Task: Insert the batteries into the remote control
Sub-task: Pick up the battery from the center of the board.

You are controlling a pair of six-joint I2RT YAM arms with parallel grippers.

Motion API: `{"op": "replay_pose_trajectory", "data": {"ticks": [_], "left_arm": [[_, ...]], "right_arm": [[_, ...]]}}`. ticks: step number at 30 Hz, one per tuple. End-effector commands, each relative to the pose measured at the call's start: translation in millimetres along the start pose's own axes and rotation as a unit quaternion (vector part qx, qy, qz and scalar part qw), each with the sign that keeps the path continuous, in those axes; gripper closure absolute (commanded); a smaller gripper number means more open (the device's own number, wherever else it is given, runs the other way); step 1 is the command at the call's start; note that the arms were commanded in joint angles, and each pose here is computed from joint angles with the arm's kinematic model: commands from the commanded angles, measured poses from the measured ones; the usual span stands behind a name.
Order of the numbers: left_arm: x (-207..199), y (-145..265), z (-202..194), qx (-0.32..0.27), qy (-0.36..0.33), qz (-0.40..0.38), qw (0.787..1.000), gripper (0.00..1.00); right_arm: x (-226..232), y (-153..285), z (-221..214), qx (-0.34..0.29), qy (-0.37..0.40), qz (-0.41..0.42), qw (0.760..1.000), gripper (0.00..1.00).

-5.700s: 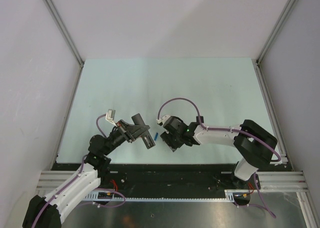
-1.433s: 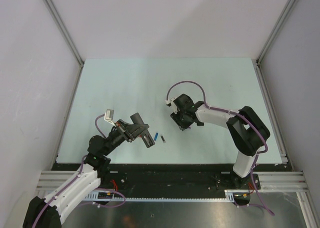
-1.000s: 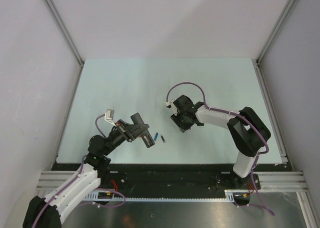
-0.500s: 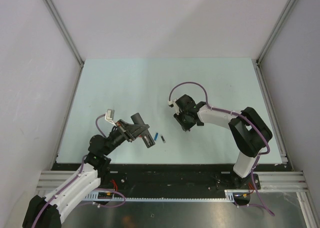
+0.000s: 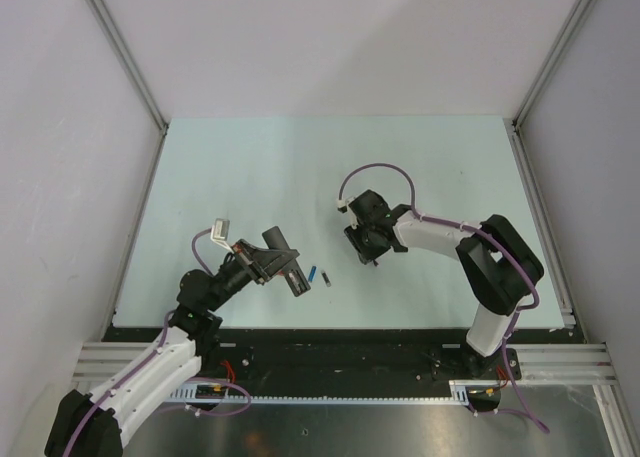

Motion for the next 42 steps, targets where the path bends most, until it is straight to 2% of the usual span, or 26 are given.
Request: {"op": "replay_pose_trajectory", "data": {"ticks": [1, 12, 14, 17, 18, 22, 24, 29, 33, 42], "left_arm": [[24.3, 10.4, -9.1, 0.005, 0.001, 0.02, 1.0, 1.0], [25.6, 9.9, -8.9, 0.005, 0.0, 0.024, 1.0, 1.0], [25.4, 9.7, -8.5, 0.004, 0.0, 0.024, 1.0, 1.0], [25.8, 9.2, -8.1, 0.003, 0.0, 0.026, 1.0, 1.0], [26.5, 8.9, -7.6, 0.0, 0.0, 0.028, 1.0, 1.0], [27.9, 4.7, -5.7, 0.001, 0.007, 0.041, 0.999, 1.0], [21.3, -3.5, -1.0, 0.002, 0.008, 0.041, 0.999, 1.0], [10.6, -23.3, 7.4, 0.0, 0.012, 0.044, 0.999, 1.0], [3.8, -42.6, 9.4, 0.001, 0.013, 0.044, 0.999, 1.0], [-10.4, -91.3, 20.4, -0.013, 0.047, 0.02, 0.999, 1.0]], "right_arm": [[1.9, -9.7, -0.9, 0.011, -0.003, -0.002, 1.0, 0.62], [-2.4, -9.9, -4.0, 0.034, 0.023, -0.014, 0.999, 0.73], [-2.3, -10.4, -5.5, 0.039, 0.023, -0.014, 0.999, 0.8], [-4.1, -6.3, -3.1, 0.031, 0.007, -0.017, 0.999, 0.97], [-3.5, -3.3, -1.3, 0.025, -0.008, -0.018, 0.999, 1.0], [-5.9, 27.5, 14.6, -0.031, -0.059, -0.038, 0.997, 1.0], [-4.4, 56.9, 25.9, -0.083, -0.081, -0.045, 0.992, 1.0], [13.6, 127.3, 36.4, -0.211, -0.146, -0.093, 0.962, 1.0], [44.3, 168.0, 32.5, -0.295, -0.129, -0.115, 0.94, 1.0], [79.9, 207.5, 31.3, -0.391, -0.151, -0.096, 0.903, 1.0]]}}
Point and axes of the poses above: each gripper's point midway between its finger pads, its own y axis back along the fingers, its own x axis along the line the jaws close on, z = x × y, the point moved 8 cm from there along y, back along the fingers, and after that the axes turned 8 degrees about y, right-handed, at the moved point
